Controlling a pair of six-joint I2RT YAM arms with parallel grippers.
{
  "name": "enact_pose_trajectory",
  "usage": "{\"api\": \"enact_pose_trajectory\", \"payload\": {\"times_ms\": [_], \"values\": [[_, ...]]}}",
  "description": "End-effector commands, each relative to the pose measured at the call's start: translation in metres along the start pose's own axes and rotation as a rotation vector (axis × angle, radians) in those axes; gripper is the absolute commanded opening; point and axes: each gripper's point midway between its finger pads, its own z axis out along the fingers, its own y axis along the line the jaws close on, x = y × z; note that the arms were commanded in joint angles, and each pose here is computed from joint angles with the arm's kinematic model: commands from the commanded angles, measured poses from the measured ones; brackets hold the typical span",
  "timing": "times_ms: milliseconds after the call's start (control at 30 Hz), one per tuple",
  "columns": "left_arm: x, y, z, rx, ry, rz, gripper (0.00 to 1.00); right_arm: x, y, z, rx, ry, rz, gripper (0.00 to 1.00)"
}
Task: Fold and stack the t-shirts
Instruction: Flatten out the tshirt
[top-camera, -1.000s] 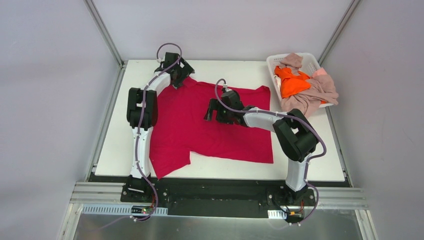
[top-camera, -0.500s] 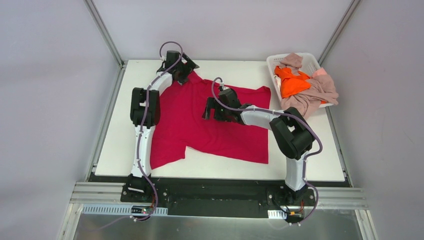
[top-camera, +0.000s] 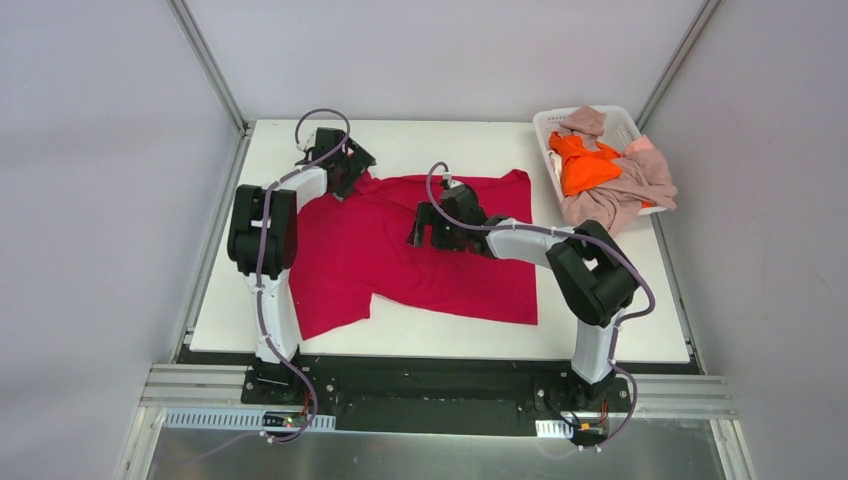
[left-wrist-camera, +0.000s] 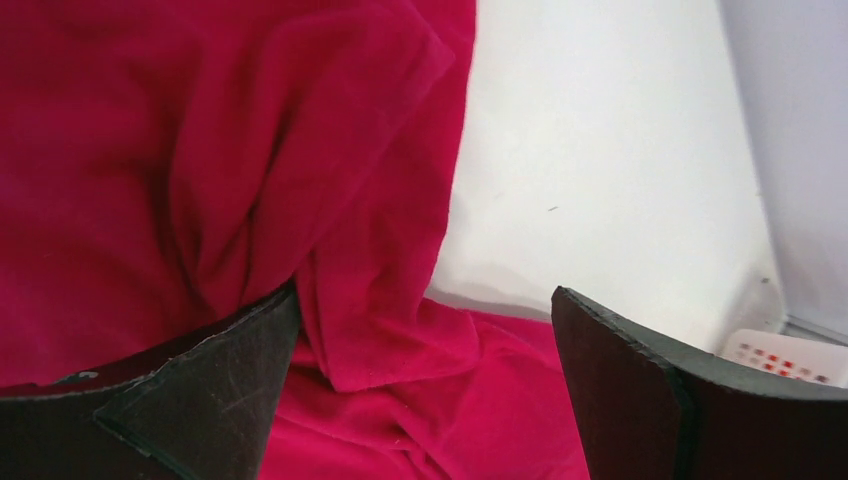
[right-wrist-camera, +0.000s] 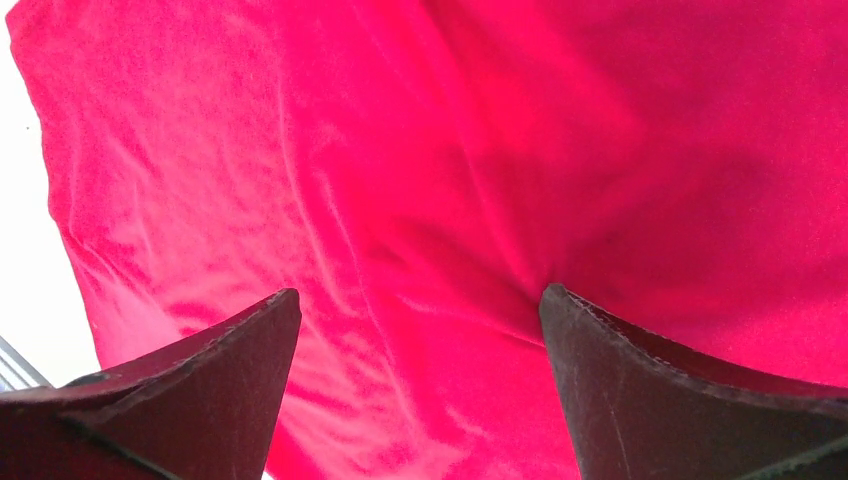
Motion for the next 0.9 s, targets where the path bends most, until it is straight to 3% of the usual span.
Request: {"api": "enact_pose_trajectory", "payload": {"times_ms": [0,200,367,467,667,867], "values": [[0.024,0.078,-0.030,-0.227,0.037,0.069,0.99,0.076,-0.021,-0.019,0.105,0.208,0.017,0.94],[0.041,0.109,-0.082,-0.266,0.051,0.101,0.99,0.111,-0.006,-0.049,0.111,0.238,-0.019,0.94],[0.061,0.125,-0.113,-0.263,0.089,0.128,0.99,0.110,0.002,-0.071,0.104,0.228,-0.034,0.95],[0.061,0.122,-0.119,-0.249,0.083,0.127,0.99,0.082,0.002,-0.078,0.143,0.125,-0.029,0.98],[0.045,0.071,-0.102,-0.152,0.075,0.152,0.99,-0.012,-0.024,-0.085,0.223,-0.097,0.108,0.99],[0.034,0.045,-0.074,-0.126,0.070,0.151,0.99,-0.053,-0.073,-0.053,0.345,-0.134,0.091,0.99]]}}
